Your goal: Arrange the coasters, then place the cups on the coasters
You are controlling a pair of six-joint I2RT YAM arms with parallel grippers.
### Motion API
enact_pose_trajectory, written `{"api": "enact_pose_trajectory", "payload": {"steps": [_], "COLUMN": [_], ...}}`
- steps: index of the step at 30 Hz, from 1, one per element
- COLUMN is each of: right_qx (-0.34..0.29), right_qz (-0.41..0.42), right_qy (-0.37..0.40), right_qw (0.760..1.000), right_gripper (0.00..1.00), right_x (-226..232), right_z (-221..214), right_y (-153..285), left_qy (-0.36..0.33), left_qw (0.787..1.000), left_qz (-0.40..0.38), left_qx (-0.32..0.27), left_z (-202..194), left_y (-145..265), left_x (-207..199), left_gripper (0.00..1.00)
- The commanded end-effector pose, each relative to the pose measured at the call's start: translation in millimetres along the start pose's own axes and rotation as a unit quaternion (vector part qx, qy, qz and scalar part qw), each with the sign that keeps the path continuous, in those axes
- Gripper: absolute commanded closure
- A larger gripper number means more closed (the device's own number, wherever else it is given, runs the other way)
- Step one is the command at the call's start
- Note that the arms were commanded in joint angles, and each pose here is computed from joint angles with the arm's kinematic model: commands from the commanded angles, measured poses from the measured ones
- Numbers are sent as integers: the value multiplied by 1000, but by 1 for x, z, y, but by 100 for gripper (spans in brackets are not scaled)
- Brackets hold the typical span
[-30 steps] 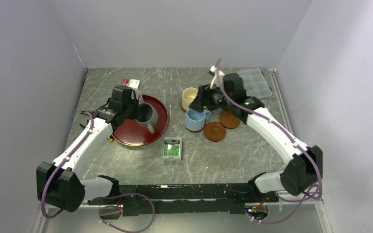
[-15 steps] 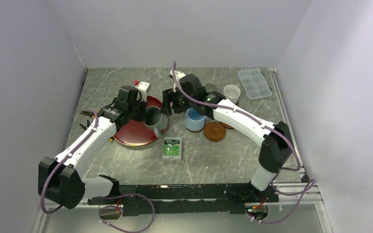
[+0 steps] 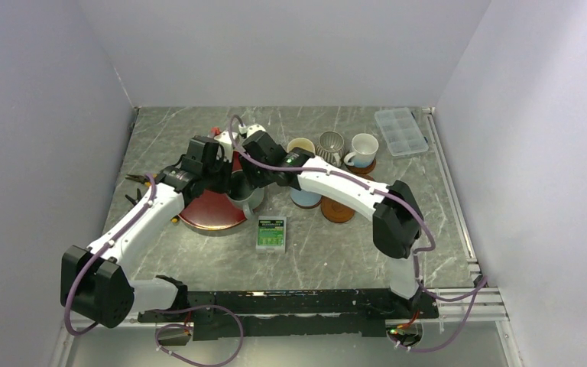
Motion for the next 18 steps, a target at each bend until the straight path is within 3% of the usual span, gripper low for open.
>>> {"api": "enact_pose_trajectory", "payload": {"steps": [1, 9, 12, 15, 18], "right_qx": [-9, -17, -29, -45, -59], "right_qz": [-63, -98, -100, -103, -112], "right_qy": [14, 3, -7, -17, -24], "right_qw": [998, 995, 995, 993, 992], "right_gripper": [58, 100, 100, 100, 100], "right_x": [-14, -22, -23, -25, -29], "right_z": [13, 16, 23, 31, 39], "right_y": [6, 11, 20, 33, 48], "left_qy": [6, 17, 20, 20, 20], "left_qw": [997, 997, 997, 996, 993], "left_qz": [-43, -39, -37, -37, -43], "left_qx": [-65, -60, -62, -80, -110], "left_z": [36, 34, 35, 39, 44], "left_y": [12, 11, 14, 22, 35], "left_x": [-20, -19, -19, -18, -19], "left_gripper": [97, 97, 96, 81, 52]}}
Point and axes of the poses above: each gripper's point midway between its finger pads, its own y axis back along the fingers, its own x axis along the line the jaws close on, z = x × y, the point moved 1 cm from there along y, back along the fingers, and after that the axes turned 11 degrees about y, right-handed, at the moved point
